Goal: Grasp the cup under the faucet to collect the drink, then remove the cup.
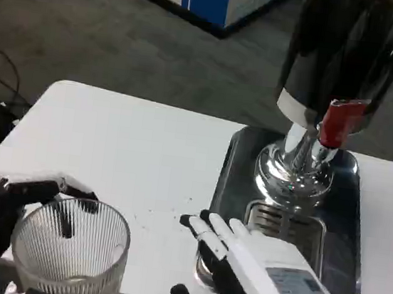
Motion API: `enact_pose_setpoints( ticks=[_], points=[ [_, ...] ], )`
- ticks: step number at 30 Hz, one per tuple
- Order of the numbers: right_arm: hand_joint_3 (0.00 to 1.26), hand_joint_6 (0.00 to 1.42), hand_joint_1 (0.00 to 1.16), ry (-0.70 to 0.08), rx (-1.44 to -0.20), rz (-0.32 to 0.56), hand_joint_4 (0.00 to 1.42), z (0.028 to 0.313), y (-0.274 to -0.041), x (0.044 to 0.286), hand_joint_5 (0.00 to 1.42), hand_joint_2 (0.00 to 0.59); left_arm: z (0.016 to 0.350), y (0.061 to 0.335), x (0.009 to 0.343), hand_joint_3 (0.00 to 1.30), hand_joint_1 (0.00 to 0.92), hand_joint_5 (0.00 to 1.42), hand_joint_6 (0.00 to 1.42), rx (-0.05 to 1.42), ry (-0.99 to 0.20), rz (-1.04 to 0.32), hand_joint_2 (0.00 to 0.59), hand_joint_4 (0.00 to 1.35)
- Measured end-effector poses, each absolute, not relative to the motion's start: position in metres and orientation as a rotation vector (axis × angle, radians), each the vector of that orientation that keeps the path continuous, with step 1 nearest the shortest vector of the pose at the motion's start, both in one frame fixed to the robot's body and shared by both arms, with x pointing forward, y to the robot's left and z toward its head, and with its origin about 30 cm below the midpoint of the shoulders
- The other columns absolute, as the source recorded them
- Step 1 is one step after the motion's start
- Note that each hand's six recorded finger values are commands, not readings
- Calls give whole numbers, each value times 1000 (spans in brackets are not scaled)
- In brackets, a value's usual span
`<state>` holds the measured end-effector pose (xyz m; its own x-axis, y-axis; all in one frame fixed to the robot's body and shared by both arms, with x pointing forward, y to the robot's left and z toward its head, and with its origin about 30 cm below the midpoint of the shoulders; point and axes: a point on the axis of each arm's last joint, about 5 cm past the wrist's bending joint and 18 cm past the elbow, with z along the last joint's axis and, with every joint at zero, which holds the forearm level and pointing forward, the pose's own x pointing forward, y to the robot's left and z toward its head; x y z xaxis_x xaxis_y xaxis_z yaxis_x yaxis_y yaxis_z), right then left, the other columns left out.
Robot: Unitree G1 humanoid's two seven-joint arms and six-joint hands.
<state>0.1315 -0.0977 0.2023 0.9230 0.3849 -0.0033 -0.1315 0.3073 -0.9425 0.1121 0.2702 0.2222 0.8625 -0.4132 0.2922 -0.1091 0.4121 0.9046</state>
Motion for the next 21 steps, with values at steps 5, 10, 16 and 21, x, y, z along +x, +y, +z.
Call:
enact_pose_setpoints(
  ticks=[5, 10, 16, 21],
  points=[
    [63, 0, 404, -235, -1212, 346, 0, 202, -98, 132, 0, 535, 222, 270, 112, 1017, 484, 1295, 1424, 1142, -523, -206, 38, 1153],
    [63, 0, 404, -232, -1211, 348, 0, 202, -98, 132, 0, 535, 222, 270, 112, 1017, 484, 1295, 1424, 1142, -523, -207, 38, 1153],
    [63, 0, 404, -229, -1209, 348, 0, 203, -98, 132, 0, 535, 222, 270, 112, 1017, 484, 1295, 1424, 1141, -523, -208, 38, 1153],
    [63, 0, 404, -216, -1192, 328, 0, 203, -103, 130, 0, 535, 221, 265, 117, 1017, 484, 1295, 1424, 1126, -545, -228, 38, 1153]
  ],
)
